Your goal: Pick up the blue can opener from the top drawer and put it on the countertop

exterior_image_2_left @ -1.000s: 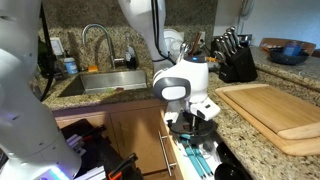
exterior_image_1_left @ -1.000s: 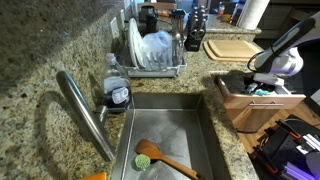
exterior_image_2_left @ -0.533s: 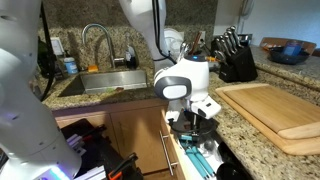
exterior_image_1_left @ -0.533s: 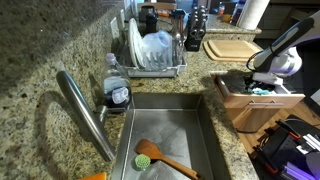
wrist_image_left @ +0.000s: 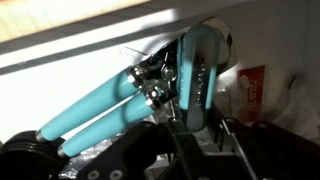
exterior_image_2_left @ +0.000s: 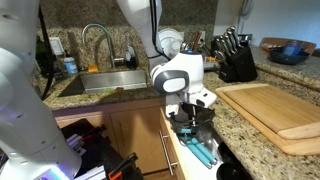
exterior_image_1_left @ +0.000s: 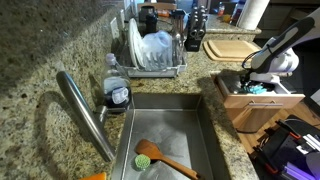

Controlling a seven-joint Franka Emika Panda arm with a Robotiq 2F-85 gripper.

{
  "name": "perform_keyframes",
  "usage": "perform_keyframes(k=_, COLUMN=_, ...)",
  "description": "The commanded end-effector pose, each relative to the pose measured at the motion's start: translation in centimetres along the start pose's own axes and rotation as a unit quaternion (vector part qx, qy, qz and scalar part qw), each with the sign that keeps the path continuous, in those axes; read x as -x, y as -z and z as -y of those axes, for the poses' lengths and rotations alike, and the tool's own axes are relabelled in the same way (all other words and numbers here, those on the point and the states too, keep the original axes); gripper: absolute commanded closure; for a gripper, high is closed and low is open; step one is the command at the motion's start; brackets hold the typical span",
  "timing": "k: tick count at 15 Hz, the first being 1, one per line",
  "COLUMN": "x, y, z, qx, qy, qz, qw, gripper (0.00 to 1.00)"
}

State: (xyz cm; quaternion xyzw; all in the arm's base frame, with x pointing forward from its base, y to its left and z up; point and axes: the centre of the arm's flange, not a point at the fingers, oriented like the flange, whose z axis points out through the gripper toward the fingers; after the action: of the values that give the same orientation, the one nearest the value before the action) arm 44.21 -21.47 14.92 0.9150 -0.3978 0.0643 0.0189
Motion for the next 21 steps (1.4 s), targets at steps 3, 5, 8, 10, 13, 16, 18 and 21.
perform_keyframes(k=3, x=0.9, y=5.4, z=3.4, qx=0.004, qy=0.094, qz=-0.043, qw=0.9946, gripper=0.93)
perform_keyframes(k=5, x=0.8, y=6.8, z=4.1, qx=0.004, qy=0.115, qz=-0.057, qw=0.9918, gripper=0.93)
perform_keyframes(k=8, x=0.6, y=8.9, z=4.7, qx=0.0, qy=0.128, qz=-0.069, qw=0.9893, gripper=0.93)
perform_keyframes(k=10, x=0.7, y=10.4, z=5.3, qx=-0.007, qy=0.134, qz=-0.072, qw=0.9884, gripper=0.93)
perform_keyframes(k=13, x=0.7, y=14.0, z=6.6, qx=-0.019, qy=0.16, qz=-0.101, qw=0.9817, gripper=0.93)
perform_keyframes(k=16, x=0.6, y=16.8, z=7.5, qx=-0.024, qy=0.184, qz=-0.122, qw=0.975, gripper=0.93)
perform_keyframes(k=18, x=0.5, y=17.9, z=7.6, qx=-0.031, qy=0.196, qz=-0.142, qw=0.9697, gripper=0.93)
perform_keyframes(k=21, x=-0.7, y=17.2, z=8.2, qx=-0.03, qy=0.2, qz=-0.148, qw=0.9681, gripper=0.71)
